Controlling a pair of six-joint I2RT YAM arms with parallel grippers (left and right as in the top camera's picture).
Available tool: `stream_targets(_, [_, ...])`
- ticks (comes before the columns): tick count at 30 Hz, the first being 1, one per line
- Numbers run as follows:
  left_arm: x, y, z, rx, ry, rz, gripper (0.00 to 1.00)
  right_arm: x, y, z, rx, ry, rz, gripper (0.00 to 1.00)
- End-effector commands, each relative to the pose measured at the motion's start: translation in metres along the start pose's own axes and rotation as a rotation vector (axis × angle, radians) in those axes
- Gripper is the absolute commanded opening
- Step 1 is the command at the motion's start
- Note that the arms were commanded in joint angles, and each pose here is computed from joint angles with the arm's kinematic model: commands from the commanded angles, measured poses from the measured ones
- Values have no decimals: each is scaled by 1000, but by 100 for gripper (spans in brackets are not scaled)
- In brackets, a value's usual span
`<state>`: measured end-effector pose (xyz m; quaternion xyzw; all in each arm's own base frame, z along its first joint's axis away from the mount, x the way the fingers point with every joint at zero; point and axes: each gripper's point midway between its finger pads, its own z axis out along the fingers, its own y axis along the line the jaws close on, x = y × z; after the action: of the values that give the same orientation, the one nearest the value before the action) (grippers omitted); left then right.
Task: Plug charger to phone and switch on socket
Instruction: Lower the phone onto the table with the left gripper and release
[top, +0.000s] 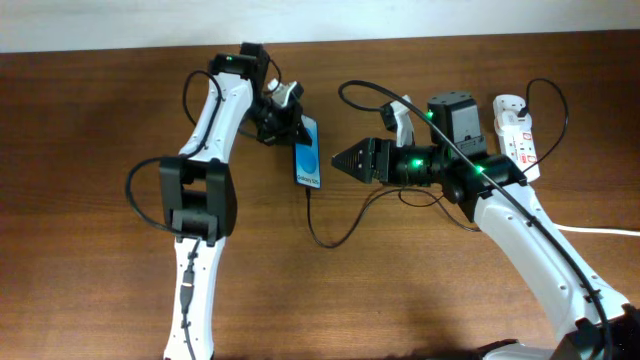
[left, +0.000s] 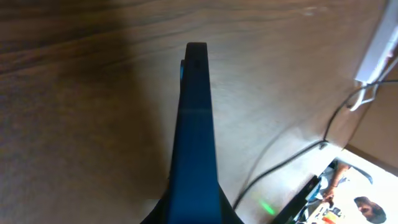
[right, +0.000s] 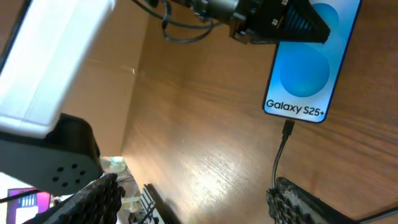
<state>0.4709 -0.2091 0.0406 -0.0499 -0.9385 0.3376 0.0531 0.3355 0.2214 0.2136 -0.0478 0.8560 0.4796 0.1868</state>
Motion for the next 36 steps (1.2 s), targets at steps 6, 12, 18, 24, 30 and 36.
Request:
stream_targets(6, [-2, 13, 6, -41, 0, -31, 9, -6, -1, -2, 17, -14, -25, 79])
stream_targets(12, [-2, 15, 6, -52, 2, -34, 43, -6, -2, -2, 20, -16, -24, 79])
stream_targets(18, [0, 32, 4, -148, 4, -43, 48, -5, -2, -2, 22, -14, -33, 79])
stream_targets(24, [2, 73, -8, -395, -11, -88, 50, -4, -5, -2, 39, -13, -45, 79])
stream_targets(30, [0, 98, -23, -566, -35, -97, 51, -3, -12, -3, 73, -14, -39, 80])
stream_targets(36, [-11, 73, -71, -625, -143, -57, 49, -3, -41, -18, 275, -38, -50, 80])
